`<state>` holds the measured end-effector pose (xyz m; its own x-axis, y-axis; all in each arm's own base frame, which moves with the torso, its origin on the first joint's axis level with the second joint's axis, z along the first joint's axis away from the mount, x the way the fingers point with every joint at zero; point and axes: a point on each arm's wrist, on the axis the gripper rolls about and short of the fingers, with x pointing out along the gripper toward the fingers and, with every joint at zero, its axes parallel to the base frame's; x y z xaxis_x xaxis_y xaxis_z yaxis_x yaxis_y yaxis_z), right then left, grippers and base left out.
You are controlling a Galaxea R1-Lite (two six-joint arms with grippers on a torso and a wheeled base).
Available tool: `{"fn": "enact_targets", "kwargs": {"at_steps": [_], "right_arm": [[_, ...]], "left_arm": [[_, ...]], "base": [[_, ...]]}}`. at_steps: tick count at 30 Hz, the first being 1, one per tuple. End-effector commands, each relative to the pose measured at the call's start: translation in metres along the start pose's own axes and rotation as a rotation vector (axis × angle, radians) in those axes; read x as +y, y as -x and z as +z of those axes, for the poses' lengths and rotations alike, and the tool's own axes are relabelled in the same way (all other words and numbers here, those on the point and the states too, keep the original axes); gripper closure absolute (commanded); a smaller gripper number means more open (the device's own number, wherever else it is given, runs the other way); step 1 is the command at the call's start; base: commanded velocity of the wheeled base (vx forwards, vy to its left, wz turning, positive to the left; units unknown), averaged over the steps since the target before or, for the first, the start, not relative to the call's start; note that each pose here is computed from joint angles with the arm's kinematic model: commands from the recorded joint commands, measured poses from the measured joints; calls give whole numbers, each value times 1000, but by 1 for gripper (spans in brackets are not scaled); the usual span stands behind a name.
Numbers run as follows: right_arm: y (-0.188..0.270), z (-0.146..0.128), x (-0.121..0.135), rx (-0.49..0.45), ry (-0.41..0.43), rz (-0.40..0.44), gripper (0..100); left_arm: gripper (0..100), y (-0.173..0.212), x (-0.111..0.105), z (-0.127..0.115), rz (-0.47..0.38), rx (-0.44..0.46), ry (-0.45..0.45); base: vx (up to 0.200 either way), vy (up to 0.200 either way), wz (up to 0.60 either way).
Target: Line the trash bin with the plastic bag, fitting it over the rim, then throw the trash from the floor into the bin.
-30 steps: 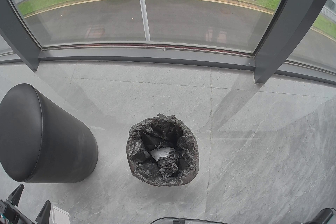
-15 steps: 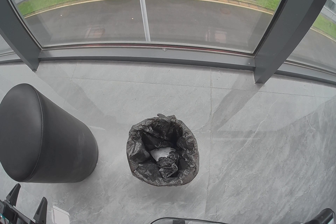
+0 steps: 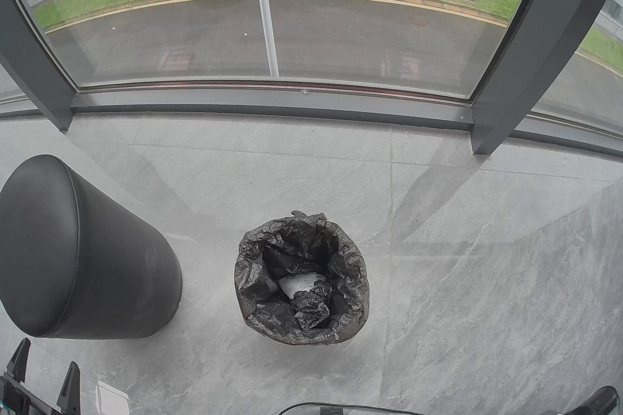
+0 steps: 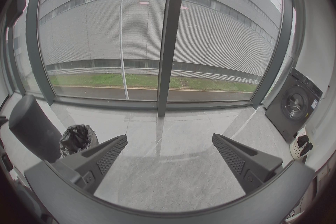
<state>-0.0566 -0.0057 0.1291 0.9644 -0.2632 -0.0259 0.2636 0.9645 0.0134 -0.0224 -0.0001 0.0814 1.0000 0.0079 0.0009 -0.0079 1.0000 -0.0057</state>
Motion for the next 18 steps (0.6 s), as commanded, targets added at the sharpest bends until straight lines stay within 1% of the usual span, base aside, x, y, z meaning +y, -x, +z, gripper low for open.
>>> {"fn": "enact_targets", "kwargs": {"at_steps": [1,2,4,10,13,18], "right_arm": [[-31,-45,9,-48,40,84,0],[-31,-46,10,-57,38,108,0],[-31,-46,10,-57,38,128,0],[-31,-46,11,-55,32,131,0],[-31,-46,11,-50,-11,151,0],[-31,-46,11,-51,-3,171,0]], "left_arm": [[0,0,0,-5,-3,-4,0],[0,0,0,-5,-3,-4,0],[0,0,0,-5,-3,-4,0],[0,0,0,-5,-3,-4,0],[0,0,0,-5,-3,-4,0],[0,0,0,-5,-3,-4,0]], "base": [[0,0,0],[0,0,0],[0,0,0],[0,0,0],[0,0,0],[0,0,0]]}}
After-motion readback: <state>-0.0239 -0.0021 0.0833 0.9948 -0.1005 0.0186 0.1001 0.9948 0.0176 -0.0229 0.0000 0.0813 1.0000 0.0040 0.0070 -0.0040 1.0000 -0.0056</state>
